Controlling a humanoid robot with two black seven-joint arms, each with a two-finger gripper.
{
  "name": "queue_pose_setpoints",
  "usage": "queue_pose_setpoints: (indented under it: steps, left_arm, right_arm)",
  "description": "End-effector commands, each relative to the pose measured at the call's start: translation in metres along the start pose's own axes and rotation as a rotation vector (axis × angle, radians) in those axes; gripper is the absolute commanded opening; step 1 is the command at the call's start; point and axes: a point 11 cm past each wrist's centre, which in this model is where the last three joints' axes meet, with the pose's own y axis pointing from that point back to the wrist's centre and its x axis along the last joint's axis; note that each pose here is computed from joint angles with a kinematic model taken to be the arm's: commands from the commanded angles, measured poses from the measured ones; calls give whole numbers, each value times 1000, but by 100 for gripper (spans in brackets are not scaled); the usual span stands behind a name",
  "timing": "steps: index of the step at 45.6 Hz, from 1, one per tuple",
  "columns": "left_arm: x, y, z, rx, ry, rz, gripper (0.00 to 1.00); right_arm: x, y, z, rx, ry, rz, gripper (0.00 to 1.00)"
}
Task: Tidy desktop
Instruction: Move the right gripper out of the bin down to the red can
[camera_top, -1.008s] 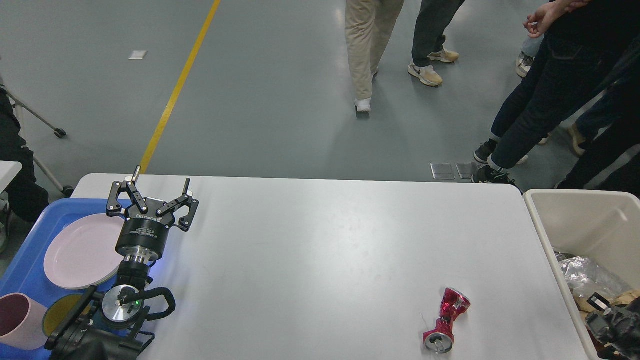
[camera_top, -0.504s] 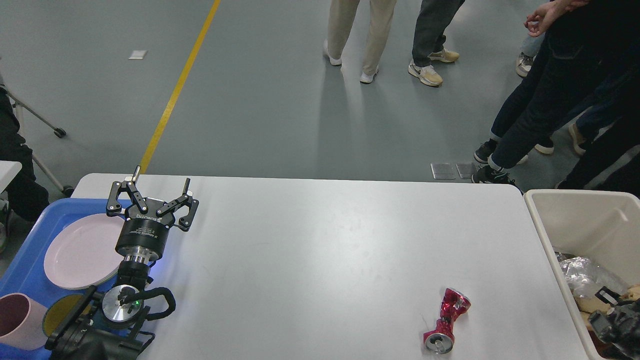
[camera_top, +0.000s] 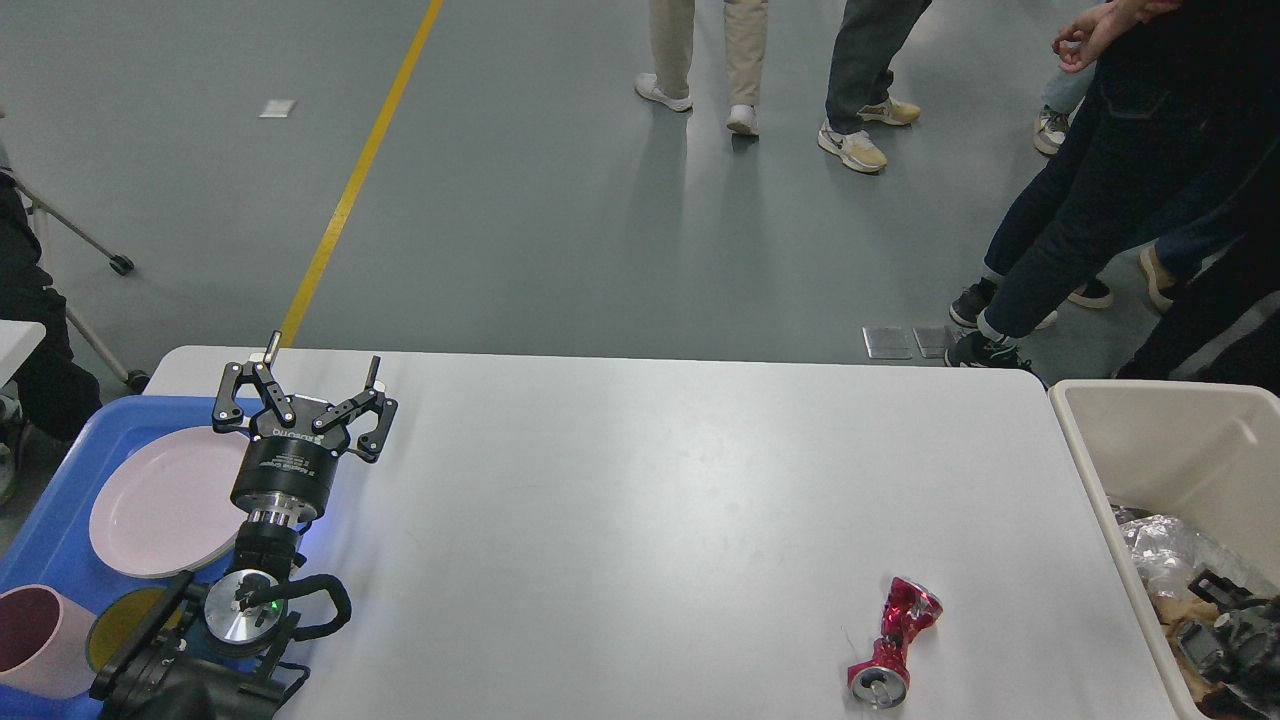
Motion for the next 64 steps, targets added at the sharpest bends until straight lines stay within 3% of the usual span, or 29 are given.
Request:
queue_pose_setpoints:
  steps: [1,10,16,23,29,37,49,53,64]
  left_arm:
    - [0,0,0,0,0,0,97]
    - [0,0,0,0,0,0,97]
    - [0,0,0,0,0,0,97]
    - [0,0,0,0,0,0,97]
    - [0,0,0,0,0,0,97]
    - [0,0,0,0,0,0,97]
    - [0,0,0,0,0,0,97]
    - [0,0,0,0,0,0,97]
    - [0,0,0,0,0,0,97]
  right_arm:
    - [9,1,-8,12,-7,-5,100]
    - [65,5,-15,26,2,-124,100]
    - [107,29,-57,106,35,-257,100]
    - [149,88,-110,146,240,-396,100]
    - [176,170,-156,227,411,-471,100]
    - [183,275,-190,366,595,-504,100]
    - [154,378,-141,387,678,-654,99]
    - [141,388,-128,380,688,-692,90]
    - [143,383,-126,372,650,-662,92]
